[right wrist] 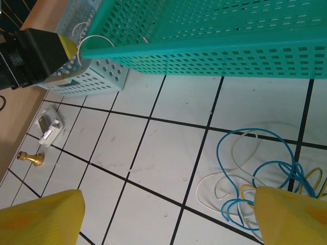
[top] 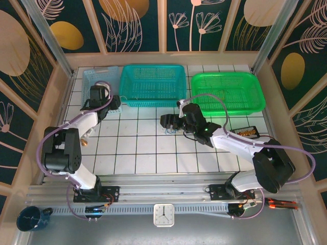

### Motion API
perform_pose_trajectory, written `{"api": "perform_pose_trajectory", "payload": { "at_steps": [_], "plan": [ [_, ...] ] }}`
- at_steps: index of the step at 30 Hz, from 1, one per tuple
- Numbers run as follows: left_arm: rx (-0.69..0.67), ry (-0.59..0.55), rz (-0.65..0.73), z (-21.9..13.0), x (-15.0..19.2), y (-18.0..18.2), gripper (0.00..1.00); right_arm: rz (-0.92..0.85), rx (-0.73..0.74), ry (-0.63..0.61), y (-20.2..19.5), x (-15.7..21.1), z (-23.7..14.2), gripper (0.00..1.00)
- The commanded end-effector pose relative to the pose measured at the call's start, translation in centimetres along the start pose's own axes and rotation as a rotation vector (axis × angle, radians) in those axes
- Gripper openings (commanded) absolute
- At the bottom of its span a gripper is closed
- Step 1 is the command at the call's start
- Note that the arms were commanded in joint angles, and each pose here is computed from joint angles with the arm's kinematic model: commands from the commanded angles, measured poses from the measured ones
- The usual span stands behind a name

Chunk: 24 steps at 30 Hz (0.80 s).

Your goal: Untangle the cables

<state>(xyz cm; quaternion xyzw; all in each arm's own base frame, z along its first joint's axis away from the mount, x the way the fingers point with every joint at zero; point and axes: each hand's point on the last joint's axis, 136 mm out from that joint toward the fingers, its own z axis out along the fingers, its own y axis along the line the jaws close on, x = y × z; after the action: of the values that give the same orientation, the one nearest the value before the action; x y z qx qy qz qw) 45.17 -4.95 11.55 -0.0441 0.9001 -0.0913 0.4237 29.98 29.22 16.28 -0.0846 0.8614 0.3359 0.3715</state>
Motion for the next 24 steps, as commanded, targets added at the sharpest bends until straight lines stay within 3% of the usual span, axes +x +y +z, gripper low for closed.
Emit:
{"api": "perform_pose_trajectory", "payload": {
  "at_steps": [1,12,24],
  "plan": [
    [-0.016,0.044,0.049,0.5,0.8,0.2,0.45,-0.001,-0.03,-0.026,0.4,-0.7,-0.1,0.86],
    [0.035,0.036,0.062,0.9,0.3,-0.8,0.41,0.011,-0.031,-0.027,-0.1,-0.6,0.0,0.86],
    [0.057,0.034,0.063,1.5,0.4,-1.1,0.21,0.024,-0.024,-0.024,-0.8,-0.3,0.0,0.86]
  ]
}}
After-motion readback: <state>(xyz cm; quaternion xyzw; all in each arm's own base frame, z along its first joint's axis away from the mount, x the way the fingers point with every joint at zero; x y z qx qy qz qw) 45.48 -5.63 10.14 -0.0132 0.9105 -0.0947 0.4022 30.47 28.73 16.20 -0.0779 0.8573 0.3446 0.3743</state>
